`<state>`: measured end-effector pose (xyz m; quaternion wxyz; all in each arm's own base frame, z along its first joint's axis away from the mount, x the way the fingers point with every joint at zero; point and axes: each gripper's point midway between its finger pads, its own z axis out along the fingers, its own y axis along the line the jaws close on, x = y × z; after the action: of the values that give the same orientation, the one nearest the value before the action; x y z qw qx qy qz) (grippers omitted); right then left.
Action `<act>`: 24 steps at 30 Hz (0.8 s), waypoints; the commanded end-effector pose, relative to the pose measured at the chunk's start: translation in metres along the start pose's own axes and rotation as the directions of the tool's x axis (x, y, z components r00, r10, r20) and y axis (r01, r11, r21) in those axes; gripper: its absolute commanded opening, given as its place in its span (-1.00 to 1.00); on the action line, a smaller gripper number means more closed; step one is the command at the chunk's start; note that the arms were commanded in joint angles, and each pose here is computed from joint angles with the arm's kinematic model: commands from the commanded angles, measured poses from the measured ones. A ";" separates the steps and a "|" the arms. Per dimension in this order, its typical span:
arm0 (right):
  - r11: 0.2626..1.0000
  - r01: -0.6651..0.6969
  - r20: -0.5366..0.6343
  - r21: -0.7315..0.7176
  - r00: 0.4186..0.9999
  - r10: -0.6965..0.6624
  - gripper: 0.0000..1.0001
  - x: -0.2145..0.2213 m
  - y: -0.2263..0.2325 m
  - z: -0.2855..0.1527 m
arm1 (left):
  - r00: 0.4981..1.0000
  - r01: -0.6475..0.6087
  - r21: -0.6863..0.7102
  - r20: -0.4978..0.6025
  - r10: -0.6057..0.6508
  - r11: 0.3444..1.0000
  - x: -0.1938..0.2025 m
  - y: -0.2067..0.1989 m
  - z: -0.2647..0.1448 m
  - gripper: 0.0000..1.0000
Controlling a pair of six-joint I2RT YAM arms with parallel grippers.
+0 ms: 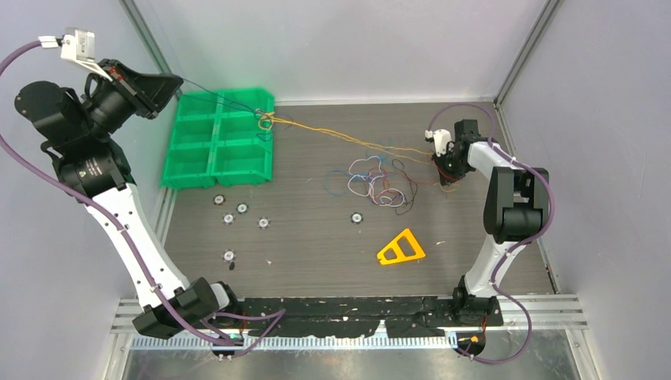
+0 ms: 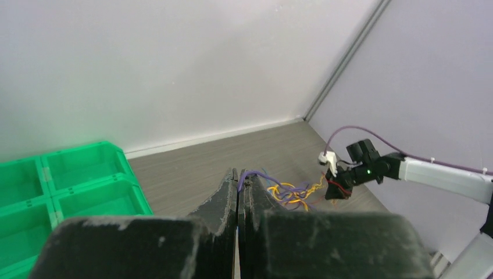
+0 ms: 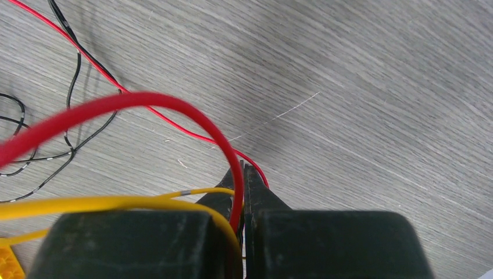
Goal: Untangle the cables
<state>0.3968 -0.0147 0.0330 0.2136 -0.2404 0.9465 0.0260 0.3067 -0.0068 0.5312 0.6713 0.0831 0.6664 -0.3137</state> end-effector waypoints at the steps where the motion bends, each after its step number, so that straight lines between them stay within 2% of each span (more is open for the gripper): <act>1: 0.997 0.013 -0.022 0.070 1.000 -0.012 -0.89 0.011 -0.023 0.000 | 0.988 -0.072 -0.062 0.132 0.080 0.995 -0.053 -0.002 -0.010 -1.00; 6: 0.996 -0.006 -0.039 0.087 0.999 0.009 -0.89 0.026 -0.038 0.006 | 0.979 -0.047 -0.192 0.184 0.083 0.980 -0.087 0.031 -0.028 -1.00; 12: 0.997 -0.002 -0.032 0.083 0.999 0.004 -0.89 0.026 -0.038 0.006 | 0.978 -0.036 -0.260 0.189 0.087 0.965 -0.080 0.049 -0.032 -1.00; 16: 0.994 -0.001 -0.032 0.110 0.999 0.004 -0.89 0.031 -0.052 0.005 | 0.965 -0.070 -0.359 0.214 0.154 0.931 -0.094 0.060 -0.043 -1.00; 18: 0.998 -0.003 -0.036 0.058 0.999 0.005 -0.89 0.032 -0.045 0.003 | 0.975 -0.037 -0.282 0.199 0.096 0.959 -0.087 0.049 -0.034 -1.00; 20: 0.998 -0.013 -0.003 -0.062 1.000 0.013 -0.89 0.021 -0.021 -0.004 | 0.990 0.010 -0.148 0.144 0.012 0.989 -0.061 0.028 -0.012 -1.00; 22: 0.985 0.006 0.044 -0.173 0.999 0.002 -0.68 0.000 0.008 -0.015 | 0.996 0.029 -0.020 0.086 -0.027 0.999 -0.026 0.000 0.007 -1.00; 23: 0.972 0.039 0.093 -0.230 0.995 -0.018 -0.45 -0.015 0.028 -0.025 | 0.998 0.033 0.043 0.059 -0.035 0.999 -0.010 -0.017 0.015 -1.00; 24: 0.963 0.054 0.106 -0.263 0.994 -0.027 -0.32 -0.021 0.040 -0.033 | 0.998 0.043 0.101 0.030 -0.047 0.994 0.005 -0.033 0.023 -1.00</act>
<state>0.3865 -0.0246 0.0283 0.2076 -0.2498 0.9429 0.0741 0.3235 0.0217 0.5491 0.6887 0.0130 0.6569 -0.3066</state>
